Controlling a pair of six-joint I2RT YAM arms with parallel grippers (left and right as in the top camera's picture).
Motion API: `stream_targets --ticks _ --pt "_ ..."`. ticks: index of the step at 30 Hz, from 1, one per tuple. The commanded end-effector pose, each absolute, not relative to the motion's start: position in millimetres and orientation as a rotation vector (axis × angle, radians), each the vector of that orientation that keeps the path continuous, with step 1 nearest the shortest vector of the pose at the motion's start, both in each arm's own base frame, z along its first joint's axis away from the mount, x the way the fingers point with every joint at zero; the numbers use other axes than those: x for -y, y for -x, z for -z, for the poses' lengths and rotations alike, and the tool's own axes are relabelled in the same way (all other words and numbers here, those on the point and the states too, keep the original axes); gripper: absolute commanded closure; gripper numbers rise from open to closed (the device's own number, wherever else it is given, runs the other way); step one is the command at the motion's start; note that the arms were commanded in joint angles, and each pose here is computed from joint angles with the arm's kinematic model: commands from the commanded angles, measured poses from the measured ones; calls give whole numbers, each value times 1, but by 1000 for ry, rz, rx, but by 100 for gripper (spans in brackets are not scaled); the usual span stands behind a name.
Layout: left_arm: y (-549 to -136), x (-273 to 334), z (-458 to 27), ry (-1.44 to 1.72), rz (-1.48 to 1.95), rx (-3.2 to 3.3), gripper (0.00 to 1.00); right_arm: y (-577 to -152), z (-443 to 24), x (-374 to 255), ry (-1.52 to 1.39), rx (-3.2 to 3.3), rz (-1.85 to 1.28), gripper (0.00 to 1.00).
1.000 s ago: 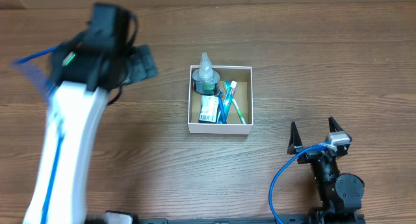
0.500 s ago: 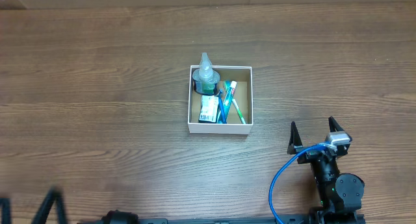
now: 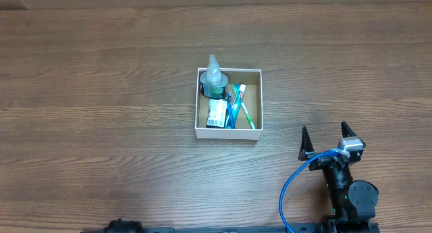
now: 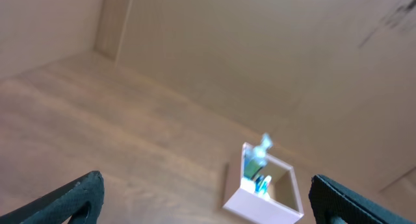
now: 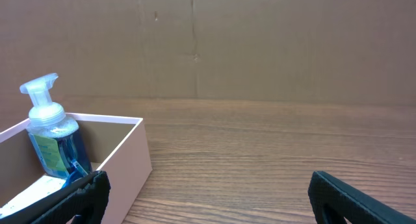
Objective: Pack container
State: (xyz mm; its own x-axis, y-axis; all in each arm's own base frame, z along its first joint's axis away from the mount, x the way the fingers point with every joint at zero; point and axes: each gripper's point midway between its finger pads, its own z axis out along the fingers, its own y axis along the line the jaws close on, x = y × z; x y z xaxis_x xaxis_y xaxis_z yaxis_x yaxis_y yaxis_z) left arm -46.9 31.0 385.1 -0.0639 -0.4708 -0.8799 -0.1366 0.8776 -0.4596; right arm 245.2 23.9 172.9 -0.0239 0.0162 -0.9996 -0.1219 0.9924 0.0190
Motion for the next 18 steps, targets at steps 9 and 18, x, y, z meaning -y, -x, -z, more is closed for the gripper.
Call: stream_targets --ticks 9,18 --pt "3 -28 -326 526 235 -1658 0 -245 -171 -23 85 -1587 -107 0" --pt "-93 -1 -333 284 252 -1618 0 -245 -171 -23 85 -1587 -107 0"
